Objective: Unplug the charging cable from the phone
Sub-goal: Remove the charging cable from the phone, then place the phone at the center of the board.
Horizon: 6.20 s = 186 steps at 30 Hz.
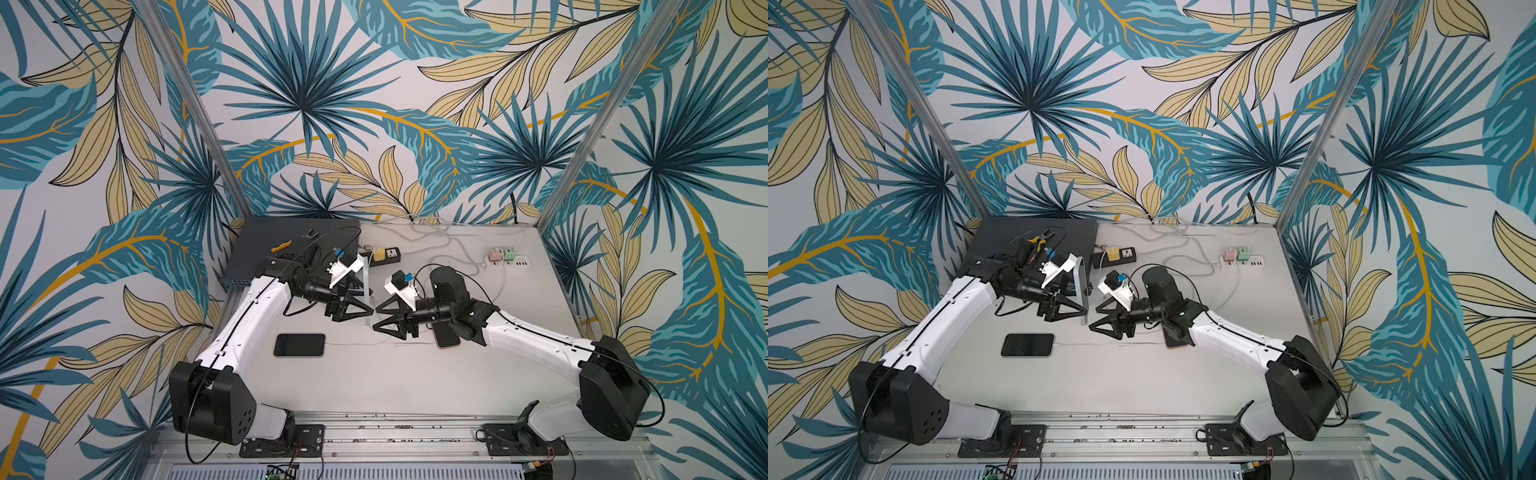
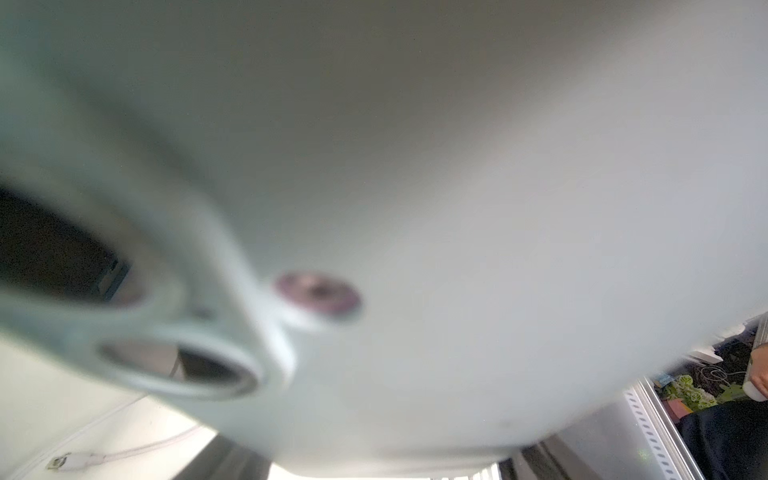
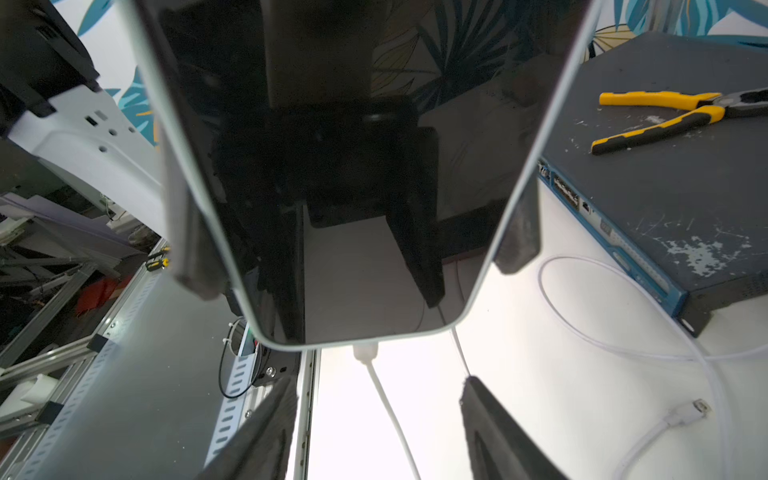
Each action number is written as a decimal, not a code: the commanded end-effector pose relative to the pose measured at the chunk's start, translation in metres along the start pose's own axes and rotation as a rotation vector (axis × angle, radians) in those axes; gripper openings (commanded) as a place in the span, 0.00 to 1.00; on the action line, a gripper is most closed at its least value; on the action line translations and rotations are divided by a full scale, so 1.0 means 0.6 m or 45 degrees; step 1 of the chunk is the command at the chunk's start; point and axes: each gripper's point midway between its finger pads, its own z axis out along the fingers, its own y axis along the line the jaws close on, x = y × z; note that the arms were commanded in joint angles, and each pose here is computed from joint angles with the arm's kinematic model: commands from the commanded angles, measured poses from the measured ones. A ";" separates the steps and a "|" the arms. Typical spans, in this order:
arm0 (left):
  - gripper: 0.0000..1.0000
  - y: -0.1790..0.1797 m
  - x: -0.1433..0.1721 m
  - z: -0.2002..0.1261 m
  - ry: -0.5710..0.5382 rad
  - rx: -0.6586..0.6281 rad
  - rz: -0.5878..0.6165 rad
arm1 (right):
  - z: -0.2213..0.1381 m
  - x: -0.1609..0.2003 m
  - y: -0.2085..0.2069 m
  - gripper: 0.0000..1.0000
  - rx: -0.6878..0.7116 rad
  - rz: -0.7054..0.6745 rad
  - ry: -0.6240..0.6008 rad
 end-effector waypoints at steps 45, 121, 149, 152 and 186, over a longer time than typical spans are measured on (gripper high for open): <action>0.41 -0.011 -0.017 -0.007 -0.040 0.009 0.051 | 0.048 0.087 0.000 0.00 -0.094 0.073 0.160; 0.42 -0.022 -0.016 -0.017 -0.061 0.029 0.076 | -0.051 -0.134 -0.043 1.00 0.149 0.018 -0.089; 0.42 -0.027 -0.015 -0.016 -0.064 0.048 0.076 | 0.008 -0.179 -0.008 1.00 -0.145 -0.123 -0.068; 0.42 -0.025 -0.014 -0.016 -0.063 0.049 0.074 | 0.019 -0.174 -0.006 1.00 -0.165 -0.114 -0.051; 1.00 -0.008 -0.004 -0.017 -0.025 -0.042 0.083 | 0.008 -0.142 -0.027 0.55 -0.026 0.026 0.013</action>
